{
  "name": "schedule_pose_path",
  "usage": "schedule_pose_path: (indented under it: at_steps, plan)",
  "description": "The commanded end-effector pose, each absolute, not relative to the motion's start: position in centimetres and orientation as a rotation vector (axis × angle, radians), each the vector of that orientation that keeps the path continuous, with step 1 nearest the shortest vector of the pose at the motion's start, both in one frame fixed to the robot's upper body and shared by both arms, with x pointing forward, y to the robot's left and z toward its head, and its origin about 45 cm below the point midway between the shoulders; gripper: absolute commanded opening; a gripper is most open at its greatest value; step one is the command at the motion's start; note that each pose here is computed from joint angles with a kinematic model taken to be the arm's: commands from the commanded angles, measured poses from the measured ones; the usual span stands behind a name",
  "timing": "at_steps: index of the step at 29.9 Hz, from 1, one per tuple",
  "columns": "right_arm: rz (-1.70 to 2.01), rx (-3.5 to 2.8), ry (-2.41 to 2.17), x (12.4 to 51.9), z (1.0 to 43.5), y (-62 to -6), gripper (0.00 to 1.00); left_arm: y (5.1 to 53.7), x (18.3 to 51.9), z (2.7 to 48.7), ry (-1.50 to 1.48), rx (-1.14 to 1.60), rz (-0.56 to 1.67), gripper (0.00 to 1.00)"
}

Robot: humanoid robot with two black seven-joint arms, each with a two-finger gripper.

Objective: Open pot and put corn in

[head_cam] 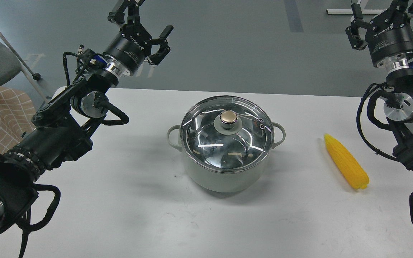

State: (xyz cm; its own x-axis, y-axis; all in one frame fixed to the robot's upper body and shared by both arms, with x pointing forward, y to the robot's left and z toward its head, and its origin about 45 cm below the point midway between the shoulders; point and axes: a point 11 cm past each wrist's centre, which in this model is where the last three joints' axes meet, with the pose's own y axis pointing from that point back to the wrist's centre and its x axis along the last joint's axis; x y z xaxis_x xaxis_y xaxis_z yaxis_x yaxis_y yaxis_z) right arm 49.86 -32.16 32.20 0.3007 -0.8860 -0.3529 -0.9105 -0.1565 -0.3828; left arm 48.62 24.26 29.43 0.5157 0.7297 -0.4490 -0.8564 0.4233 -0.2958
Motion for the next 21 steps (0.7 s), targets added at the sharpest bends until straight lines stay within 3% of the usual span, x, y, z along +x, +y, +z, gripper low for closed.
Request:
schedule_pose_path:
  at_steps: [1,21]
  plan:
    - [0.068,-2.044,1.591,49.9,32.2,-32.1,1.0,25.0,48.7,29.7,0.264,-0.54,1.02,0.98]
    - [0.065,-2.048,1.575,49.9,32.4,-31.6,1.0,25.0,48.5,31.0,0.239,-0.584,1.003,0.98]
